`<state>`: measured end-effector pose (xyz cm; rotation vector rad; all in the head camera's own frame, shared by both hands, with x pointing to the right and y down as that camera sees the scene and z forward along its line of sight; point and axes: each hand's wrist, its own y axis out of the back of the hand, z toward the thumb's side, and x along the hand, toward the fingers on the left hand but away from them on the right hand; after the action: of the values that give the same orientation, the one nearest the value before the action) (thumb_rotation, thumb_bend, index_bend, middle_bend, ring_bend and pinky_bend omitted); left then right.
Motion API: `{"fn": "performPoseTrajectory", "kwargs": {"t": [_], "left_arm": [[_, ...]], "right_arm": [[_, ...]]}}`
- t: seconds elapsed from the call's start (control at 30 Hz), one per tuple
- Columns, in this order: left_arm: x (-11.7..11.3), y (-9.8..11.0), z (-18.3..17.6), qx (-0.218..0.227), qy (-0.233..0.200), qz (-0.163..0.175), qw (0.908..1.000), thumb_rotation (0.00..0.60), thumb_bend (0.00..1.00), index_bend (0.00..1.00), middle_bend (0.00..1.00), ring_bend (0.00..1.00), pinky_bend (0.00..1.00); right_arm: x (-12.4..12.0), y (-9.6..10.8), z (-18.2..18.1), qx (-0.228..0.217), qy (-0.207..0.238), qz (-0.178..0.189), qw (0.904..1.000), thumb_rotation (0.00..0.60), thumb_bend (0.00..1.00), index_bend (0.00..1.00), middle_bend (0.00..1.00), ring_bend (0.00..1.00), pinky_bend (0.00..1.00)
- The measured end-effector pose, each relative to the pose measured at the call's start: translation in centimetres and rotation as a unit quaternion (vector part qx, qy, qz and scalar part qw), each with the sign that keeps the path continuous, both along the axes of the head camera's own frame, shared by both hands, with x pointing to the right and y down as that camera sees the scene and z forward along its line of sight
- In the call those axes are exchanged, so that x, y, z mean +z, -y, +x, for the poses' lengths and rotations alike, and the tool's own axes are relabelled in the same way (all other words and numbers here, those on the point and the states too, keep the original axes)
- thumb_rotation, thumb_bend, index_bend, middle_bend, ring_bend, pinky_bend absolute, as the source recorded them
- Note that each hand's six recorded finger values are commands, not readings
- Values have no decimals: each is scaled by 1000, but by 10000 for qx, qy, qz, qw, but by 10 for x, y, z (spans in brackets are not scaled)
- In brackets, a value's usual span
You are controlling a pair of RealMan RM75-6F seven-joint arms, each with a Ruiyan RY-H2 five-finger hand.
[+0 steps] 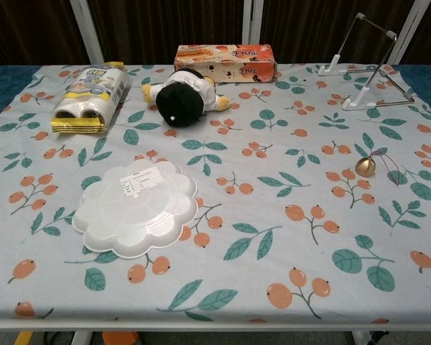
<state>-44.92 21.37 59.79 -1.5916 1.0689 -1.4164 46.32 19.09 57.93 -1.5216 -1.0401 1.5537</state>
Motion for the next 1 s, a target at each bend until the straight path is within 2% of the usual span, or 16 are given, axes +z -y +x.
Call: {"fn": "performPoseTrajectory", "kwargs": {"t": [0.13, 0.27, 0.47, 0.73, 1.0], "left_arm": [[2, -2, 1, 41, -2, -65, 10000, 600, 2, 40, 0, 0, 15], [3, -1, 0, 51, -9, -143, 9999, 600, 2, 41, 0, 0, 15], [4, 2, 0, 52, -72, -162, 9998, 600, 2, 41, 0, 0, 15], [8, -3, -6, -37, -93, -212, 9997, 600, 2, 41, 0, 0, 15], [4, 1, -7, -33, -127, -146, 9998, 600, 2, 40, 0, 0, 15]], "right_arm": [[1, 2, 1, -23, -54, -46, 10000, 600, 0, 0, 0, 0, 0], [4, 6, -1, -127, -127, -277, 9995, 600, 0, 0, 0, 0, 0], [12, 30, -23, -523, -384, -684, 9956, 600, 0, 0, 0, 0, 0], [35, 74, -86, -1482, -740, -1056, 9805, 600, 0, 0, 0, 0, 0], [65, 92, -144, -2160, -959, -1437, 9610, 600, 0, 0, 0, 0, 0]]}}
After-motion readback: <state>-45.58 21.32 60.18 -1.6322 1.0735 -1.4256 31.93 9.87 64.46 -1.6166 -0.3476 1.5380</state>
